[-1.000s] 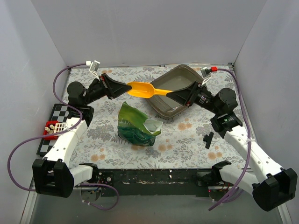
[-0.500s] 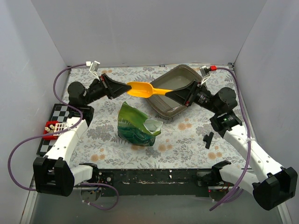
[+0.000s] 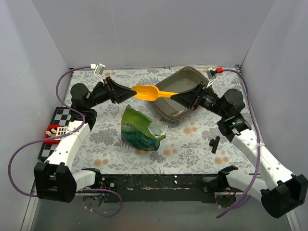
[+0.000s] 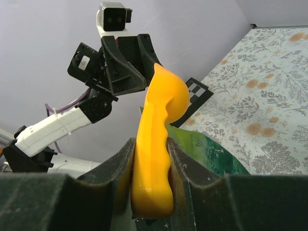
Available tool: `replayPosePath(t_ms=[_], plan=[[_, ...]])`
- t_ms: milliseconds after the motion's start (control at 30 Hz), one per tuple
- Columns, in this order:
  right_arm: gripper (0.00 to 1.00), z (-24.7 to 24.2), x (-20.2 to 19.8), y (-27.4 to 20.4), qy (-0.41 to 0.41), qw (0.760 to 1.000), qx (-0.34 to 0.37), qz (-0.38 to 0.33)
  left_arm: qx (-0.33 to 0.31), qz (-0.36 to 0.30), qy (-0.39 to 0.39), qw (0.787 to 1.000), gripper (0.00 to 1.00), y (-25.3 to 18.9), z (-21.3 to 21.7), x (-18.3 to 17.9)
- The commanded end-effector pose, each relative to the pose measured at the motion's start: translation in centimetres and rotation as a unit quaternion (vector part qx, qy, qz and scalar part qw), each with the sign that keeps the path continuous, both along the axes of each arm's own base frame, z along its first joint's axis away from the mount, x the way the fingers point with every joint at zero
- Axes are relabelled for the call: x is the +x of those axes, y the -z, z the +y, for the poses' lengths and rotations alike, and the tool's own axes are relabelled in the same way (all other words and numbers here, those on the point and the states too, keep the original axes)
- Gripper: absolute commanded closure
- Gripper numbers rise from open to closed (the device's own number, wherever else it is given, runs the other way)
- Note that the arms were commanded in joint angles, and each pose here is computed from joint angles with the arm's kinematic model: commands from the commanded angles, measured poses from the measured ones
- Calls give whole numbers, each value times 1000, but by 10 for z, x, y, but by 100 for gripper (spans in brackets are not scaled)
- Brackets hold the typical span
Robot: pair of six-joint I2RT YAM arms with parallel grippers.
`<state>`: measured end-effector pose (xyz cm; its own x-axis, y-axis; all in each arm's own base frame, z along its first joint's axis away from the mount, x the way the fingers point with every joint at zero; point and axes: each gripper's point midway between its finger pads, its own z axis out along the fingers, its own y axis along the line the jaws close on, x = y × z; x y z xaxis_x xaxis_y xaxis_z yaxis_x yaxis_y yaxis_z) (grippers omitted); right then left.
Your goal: Fill the litter box with clean litter
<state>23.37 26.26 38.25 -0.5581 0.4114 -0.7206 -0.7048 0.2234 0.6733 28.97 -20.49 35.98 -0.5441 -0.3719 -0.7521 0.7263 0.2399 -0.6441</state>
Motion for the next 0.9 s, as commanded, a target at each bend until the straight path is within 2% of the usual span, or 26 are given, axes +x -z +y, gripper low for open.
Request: replayPosePath(t_ms=[0, 300, 400, 667, 867], plan=[[99, -17, -16, -54, 32, 996, 3, -84, 15, -52, 10, 998, 51, -26, 1, -13], [99, -51, -46, -66, 83, 989, -81, -96, 71, -64, 11, 995, 47, -19, 5, -33], [99, -61, -58, -63, 89, 986, -105, -89, 105, -102, 1, 989, 46, -12, 10, -39], [99, -73, -84, -45, 72, 982, -153, -79, 162, -212, 34, 963, 41, -10, 10, -53], [99, -77, -99, -41, 57, 981, -166, -87, 185, -252, 55, 948, 37, -13, 9, -49]])
